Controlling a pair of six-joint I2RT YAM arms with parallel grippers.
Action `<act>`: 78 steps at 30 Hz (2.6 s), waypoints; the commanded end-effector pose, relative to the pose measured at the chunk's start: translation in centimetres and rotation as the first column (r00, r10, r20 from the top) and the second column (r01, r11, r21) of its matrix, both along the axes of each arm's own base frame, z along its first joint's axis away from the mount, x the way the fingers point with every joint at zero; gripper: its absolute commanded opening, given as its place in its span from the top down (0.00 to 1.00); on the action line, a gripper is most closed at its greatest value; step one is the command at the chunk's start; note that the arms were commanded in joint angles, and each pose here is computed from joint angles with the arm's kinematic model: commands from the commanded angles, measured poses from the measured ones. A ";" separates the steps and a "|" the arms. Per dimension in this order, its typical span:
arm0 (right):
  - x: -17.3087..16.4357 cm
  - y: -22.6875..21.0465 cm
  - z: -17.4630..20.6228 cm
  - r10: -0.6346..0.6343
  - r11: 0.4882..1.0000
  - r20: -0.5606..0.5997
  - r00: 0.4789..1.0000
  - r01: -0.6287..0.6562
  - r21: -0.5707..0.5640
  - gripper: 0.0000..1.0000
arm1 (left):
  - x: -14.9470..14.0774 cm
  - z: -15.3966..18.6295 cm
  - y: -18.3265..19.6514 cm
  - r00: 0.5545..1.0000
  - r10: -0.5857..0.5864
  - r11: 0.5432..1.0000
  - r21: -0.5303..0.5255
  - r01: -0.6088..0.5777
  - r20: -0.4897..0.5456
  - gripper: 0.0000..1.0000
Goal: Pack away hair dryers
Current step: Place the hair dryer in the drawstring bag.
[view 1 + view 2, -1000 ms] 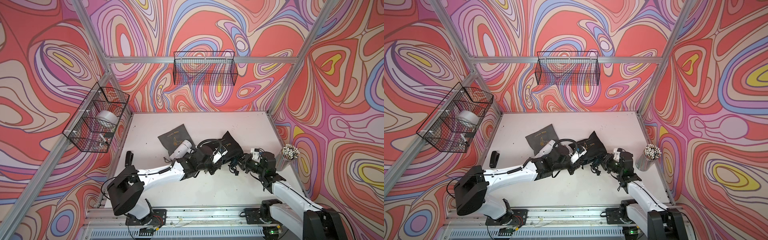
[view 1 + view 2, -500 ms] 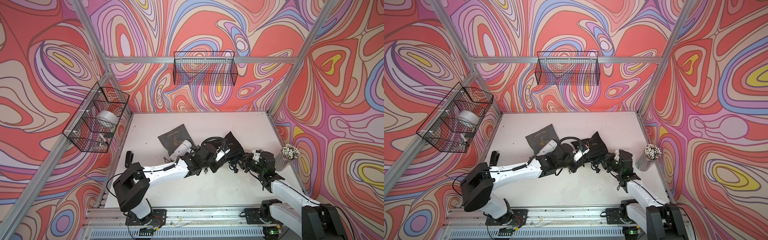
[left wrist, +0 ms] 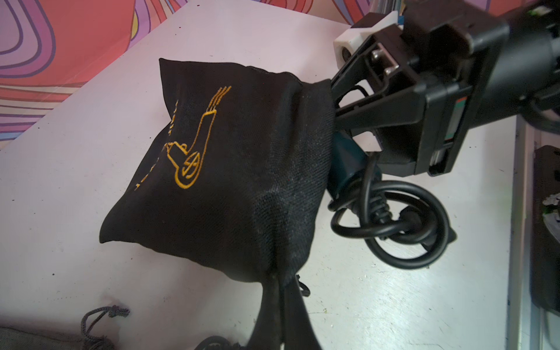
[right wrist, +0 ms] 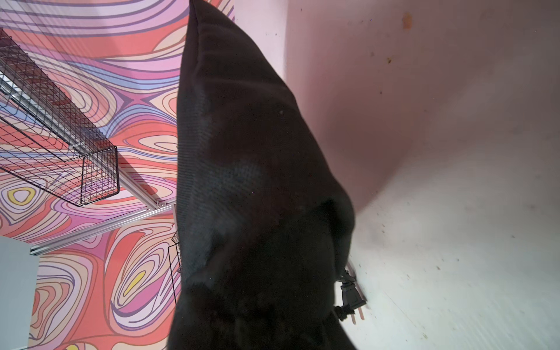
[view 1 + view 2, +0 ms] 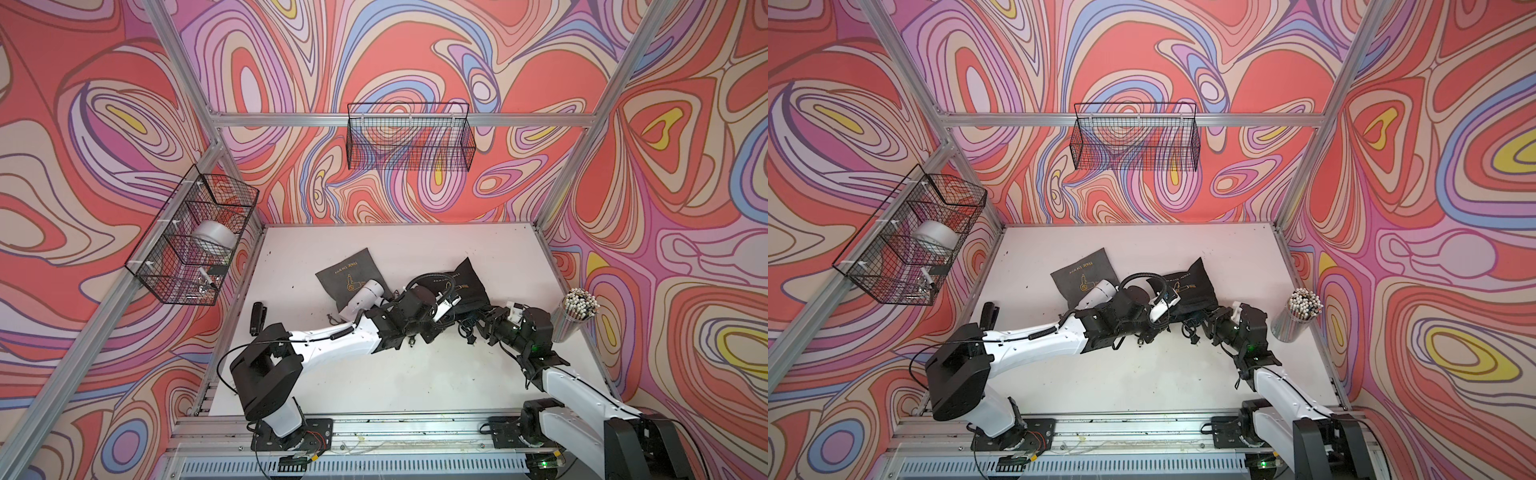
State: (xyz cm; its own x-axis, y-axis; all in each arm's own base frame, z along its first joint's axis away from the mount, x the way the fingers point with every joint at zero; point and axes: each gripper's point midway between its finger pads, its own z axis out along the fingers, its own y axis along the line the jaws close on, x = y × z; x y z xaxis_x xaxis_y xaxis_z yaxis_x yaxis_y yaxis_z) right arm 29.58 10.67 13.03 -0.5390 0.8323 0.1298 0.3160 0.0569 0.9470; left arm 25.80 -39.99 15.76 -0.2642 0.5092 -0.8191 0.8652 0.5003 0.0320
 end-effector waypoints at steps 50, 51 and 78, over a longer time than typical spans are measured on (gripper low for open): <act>3.9 0.7 4.5 0.004 0.999 0.096 0.995 0.002 -0.053 1.00 | -1.9 -2.1 -1.8 0.997 -0.057 0.982 0.177 0.064 -0.044 1.00; 3.9 0.7 4.5 0.004 0.999 0.093 0.996 0.000 -0.045 1.00 | -1.8 -2.3 -1.6 0.998 -0.044 0.981 0.187 0.050 -0.038 1.00; 3.4 -1.4 1.8 -0.135 0.989 -0.053 0.989 0.131 -0.071 1.00 | -5.2 -2.3 -2.1 0.998 -0.044 0.989 0.139 0.051 -0.048 1.00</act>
State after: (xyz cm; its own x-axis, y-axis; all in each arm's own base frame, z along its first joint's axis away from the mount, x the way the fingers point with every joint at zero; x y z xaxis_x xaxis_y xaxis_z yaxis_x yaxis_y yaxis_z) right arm 30.95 10.30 11.85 -0.4792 0.8668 0.1379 0.4792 0.1268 0.8685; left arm 22.92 -42.39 14.88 -0.2548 0.5943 -0.7629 0.8677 0.4887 0.0909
